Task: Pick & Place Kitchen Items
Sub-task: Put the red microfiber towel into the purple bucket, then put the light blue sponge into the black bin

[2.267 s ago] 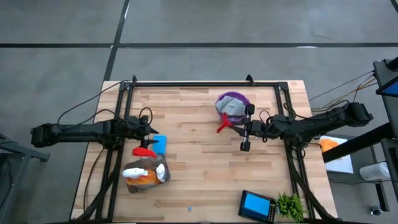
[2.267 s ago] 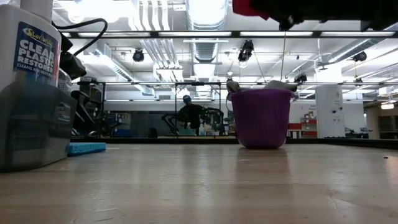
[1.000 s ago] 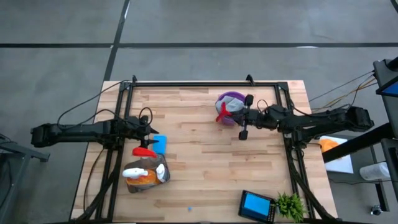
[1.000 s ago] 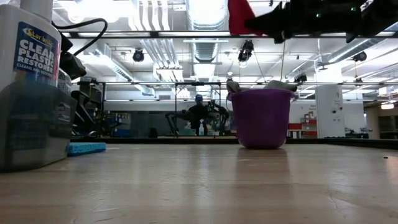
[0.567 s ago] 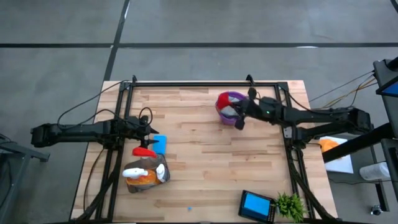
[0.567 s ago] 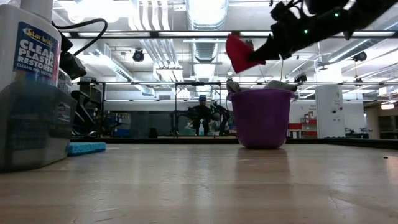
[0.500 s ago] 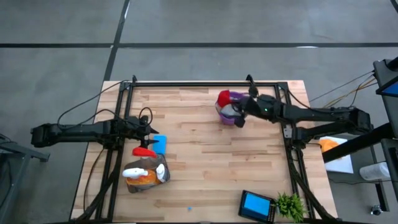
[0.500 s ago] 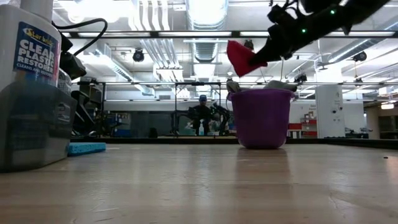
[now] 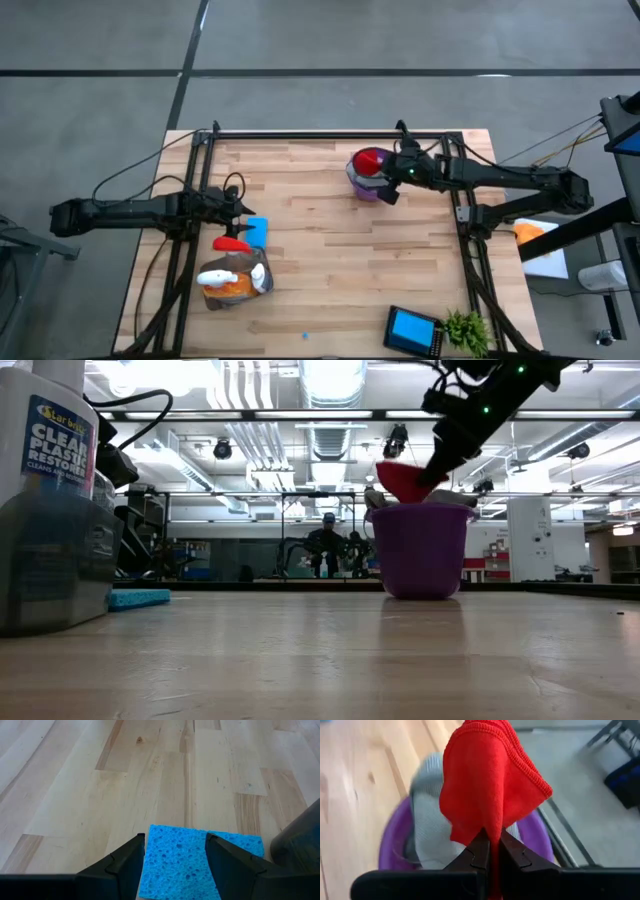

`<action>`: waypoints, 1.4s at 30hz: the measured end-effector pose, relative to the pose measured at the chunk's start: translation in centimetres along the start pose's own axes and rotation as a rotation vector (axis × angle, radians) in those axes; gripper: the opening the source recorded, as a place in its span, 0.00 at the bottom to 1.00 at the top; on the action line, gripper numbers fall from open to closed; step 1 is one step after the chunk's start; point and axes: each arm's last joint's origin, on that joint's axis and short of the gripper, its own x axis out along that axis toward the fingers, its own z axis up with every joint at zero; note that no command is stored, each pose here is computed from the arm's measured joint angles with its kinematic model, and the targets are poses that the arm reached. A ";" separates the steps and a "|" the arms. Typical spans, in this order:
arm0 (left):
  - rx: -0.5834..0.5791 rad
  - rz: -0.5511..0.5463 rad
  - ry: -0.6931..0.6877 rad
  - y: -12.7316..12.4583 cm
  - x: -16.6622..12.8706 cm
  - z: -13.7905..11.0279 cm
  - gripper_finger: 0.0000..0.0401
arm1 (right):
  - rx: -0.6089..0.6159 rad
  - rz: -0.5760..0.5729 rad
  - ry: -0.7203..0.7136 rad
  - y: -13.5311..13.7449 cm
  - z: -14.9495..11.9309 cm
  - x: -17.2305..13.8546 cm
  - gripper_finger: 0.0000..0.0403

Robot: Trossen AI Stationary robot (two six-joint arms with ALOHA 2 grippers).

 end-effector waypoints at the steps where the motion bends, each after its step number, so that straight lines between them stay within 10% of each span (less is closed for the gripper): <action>1: 0.000 0.000 0.000 0.0 0.0 0.0 0.53 | -0.009 0.000 0.027 0.0 -0.1 0.2 0.04; 21: 0.000 0.000 0.000 0.0 0.0 0.0 0.53 | -0.096 -0.091 0.304 1.2 -0.5 4.7 0.07; 34: 0.000 0.000 0.000 0.0 0.0 0.0 0.53 | -0.078 -0.143 0.268 0.7 -0.1 3.0 0.64; 42: 0.000 -0.001 0.000 0.0 0.0 0.0 0.53 | -0.070 -0.117 0.196 0.7 0.4 0.5 0.78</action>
